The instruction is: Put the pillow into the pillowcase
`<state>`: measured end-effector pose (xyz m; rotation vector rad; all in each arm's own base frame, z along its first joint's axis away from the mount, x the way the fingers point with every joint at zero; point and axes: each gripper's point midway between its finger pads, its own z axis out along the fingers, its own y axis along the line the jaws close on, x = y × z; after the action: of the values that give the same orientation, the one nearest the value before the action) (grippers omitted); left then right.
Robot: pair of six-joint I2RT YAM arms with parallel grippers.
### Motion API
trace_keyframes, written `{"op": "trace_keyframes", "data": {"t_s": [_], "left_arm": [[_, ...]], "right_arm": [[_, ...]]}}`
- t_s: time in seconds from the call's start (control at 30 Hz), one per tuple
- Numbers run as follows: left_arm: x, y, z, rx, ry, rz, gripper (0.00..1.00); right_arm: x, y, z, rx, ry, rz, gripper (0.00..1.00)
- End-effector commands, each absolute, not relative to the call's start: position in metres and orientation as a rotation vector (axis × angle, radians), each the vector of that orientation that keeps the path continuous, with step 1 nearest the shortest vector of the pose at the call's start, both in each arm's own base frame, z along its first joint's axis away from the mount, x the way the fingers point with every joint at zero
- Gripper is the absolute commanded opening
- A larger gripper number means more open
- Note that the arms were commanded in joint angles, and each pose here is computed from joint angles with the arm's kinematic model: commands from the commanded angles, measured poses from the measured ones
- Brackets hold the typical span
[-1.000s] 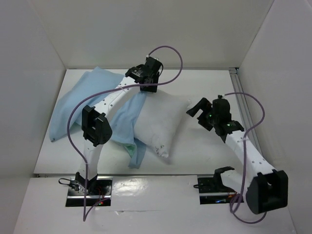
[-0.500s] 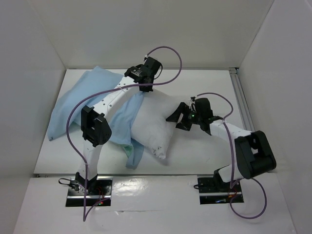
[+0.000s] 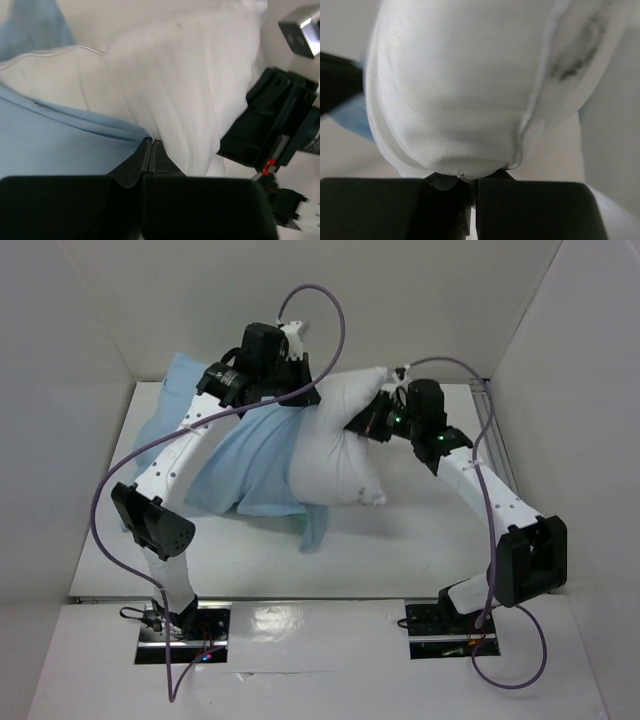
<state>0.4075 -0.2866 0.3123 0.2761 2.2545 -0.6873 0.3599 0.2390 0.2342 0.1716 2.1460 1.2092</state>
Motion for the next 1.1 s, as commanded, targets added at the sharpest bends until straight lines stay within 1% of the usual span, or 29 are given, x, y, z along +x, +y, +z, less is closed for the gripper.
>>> {"op": "trace_keyframes", "data": {"t_s": [0.0,0.03,0.07,0.1,0.2,0.23,0.3,0.33,0.37,0.43,0.5,0.53,0.63,0.7,0.8,0.83,0.87,0.9,0.93,1.0,1.03,1.07], "left_arm": [[0.307,-0.359,0.457,0.598,1.853,-1.375,0.00],[0.299,-0.361,0.470,0.614,1.812,-1.399,0.00],[0.299,-0.362,0.481,0.612,1.769,-1.409,0.00],[0.289,-0.363,0.492,0.628,1.734,-1.434,0.00],[0.272,-0.371,0.512,0.651,1.664,-1.506,0.00],[0.267,-0.374,0.516,0.653,1.661,-1.536,0.00],[0.252,-0.387,0.514,0.695,1.649,-1.578,0.00],[0.250,-0.396,0.504,0.700,1.675,-1.596,0.00],[0.240,-0.405,0.500,0.720,1.683,-1.622,0.00],[0.233,-0.414,0.477,0.725,1.749,-1.662,0.00],[0.224,-0.425,0.465,0.743,1.752,-1.705,0.00],[0.228,-0.429,0.446,0.725,1.806,-1.711,0.00],[0.228,-0.436,0.425,0.715,1.866,-1.719,0.00],[0.228,-0.438,0.413,0.705,1.900,-1.697,0.00],[0.244,-0.438,0.408,0.693,1.915,-1.623,0.00],[0.254,-0.435,0.399,0.668,1.961,-1.585,0.00],[0.262,-0.433,0.402,0.671,1.951,-1.550,0.05],[0.273,-0.435,0.387,0.656,1.995,-1.518,0.12],[0.284,-0.431,0.381,0.642,2.015,-1.479,0.33],[0.299,-0.424,0.374,0.625,2.050,-1.380,0.48],[0.307,-0.421,0.371,0.625,2.066,-1.356,0.64],[0.313,-0.421,0.365,0.613,2.082,-1.348,0.69]], "right_arm": [[0.355,0.249,0.404,-0.097,1.716,1.193,0.00],[0.347,0.243,0.426,-0.105,1.680,1.170,0.00],[0.344,0.243,0.427,-0.098,1.679,1.151,0.00],[0.342,0.241,0.429,-0.100,1.672,1.137,0.00],[0.334,0.253,0.363,-0.055,1.816,1.143,0.00],[0.328,0.259,0.306,-0.017,1.937,1.138,0.00],[0.325,0.269,0.252,0.024,2.026,1.188,0.00],[0.320,0.275,0.231,0.066,2.065,1.241,0.00],[0.317,0.278,0.194,0.091,2.104,1.268,0.00],[0.309,0.290,0.168,0.095,2.145,1.315,0.00],[0.311,0.296,0.141,0.108,2.208,1.301,0.00],[0.308,0.299,0.135,0.122,2.232,1.307,0.00],[0.310,0.297,0.138,0.157,2.205,1.310,0.00],[0.317,0.288,0.157,0.209,2.137,1.313,0.00],[0.315,0.278,0.181,0.243,2.049,1.305,0.00],[0.315,0.276,0.190,0.259,2.023,1.313,0.00],[0.313,0.273,0.195,0.278,2.008,1.318,0.00],[0.310,0.270,0.208,0.282,1.963,1.329,0.00],[0.314,0.265,0.216,0.310,1.929,1.316,0.00],[0.315,0.259,0.226,0.339,1.883,1.307,0.00],[0.317,0.255,0.229,0.368,1.858,1.296,0.00],[0.317,0.255,0.229,0.369,1.857,1.296,0.00]]}}
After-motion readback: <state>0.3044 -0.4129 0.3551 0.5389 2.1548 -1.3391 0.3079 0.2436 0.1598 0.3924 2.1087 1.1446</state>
